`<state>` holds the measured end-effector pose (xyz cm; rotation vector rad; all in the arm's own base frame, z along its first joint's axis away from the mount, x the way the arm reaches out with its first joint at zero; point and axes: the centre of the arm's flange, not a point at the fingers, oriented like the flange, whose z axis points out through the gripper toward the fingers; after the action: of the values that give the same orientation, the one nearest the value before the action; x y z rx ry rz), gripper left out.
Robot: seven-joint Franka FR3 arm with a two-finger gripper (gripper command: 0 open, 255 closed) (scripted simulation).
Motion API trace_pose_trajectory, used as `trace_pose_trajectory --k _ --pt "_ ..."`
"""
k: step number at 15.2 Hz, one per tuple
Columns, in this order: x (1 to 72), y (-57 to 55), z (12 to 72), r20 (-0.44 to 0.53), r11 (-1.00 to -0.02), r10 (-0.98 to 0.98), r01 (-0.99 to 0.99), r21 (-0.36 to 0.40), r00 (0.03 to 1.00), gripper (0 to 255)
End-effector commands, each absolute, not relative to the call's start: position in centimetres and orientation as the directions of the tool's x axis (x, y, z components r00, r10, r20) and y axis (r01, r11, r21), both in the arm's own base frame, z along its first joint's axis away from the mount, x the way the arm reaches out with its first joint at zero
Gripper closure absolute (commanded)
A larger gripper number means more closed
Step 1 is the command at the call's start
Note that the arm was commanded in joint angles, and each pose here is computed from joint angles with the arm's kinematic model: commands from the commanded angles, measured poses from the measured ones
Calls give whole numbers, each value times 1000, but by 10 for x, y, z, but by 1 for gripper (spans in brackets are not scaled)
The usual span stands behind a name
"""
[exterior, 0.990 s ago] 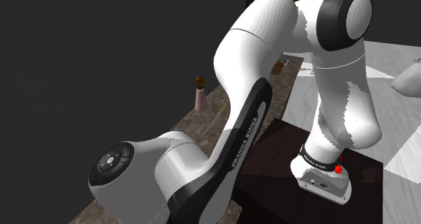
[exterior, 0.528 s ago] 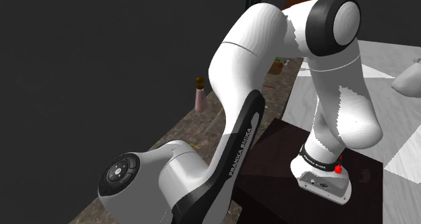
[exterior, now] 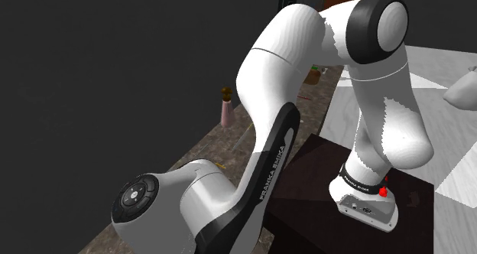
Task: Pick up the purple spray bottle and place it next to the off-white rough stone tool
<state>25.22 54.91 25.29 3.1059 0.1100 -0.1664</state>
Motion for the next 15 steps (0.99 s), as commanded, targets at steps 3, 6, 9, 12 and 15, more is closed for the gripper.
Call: trace_pose_trajectory --k 3,6,9,12,15 --pt "252 549 253 -108 -997 69 72 25 992 0" --pt "255 550 279 -108 -997 69 72 25 992 0" --pt "258 551 303 -108 -997 69 72 25 992 0" --pt "258 551 303 -108 -997 69 72 25 992 0" --pt "258 551 303 -108 -997 69 72 25 992 0"
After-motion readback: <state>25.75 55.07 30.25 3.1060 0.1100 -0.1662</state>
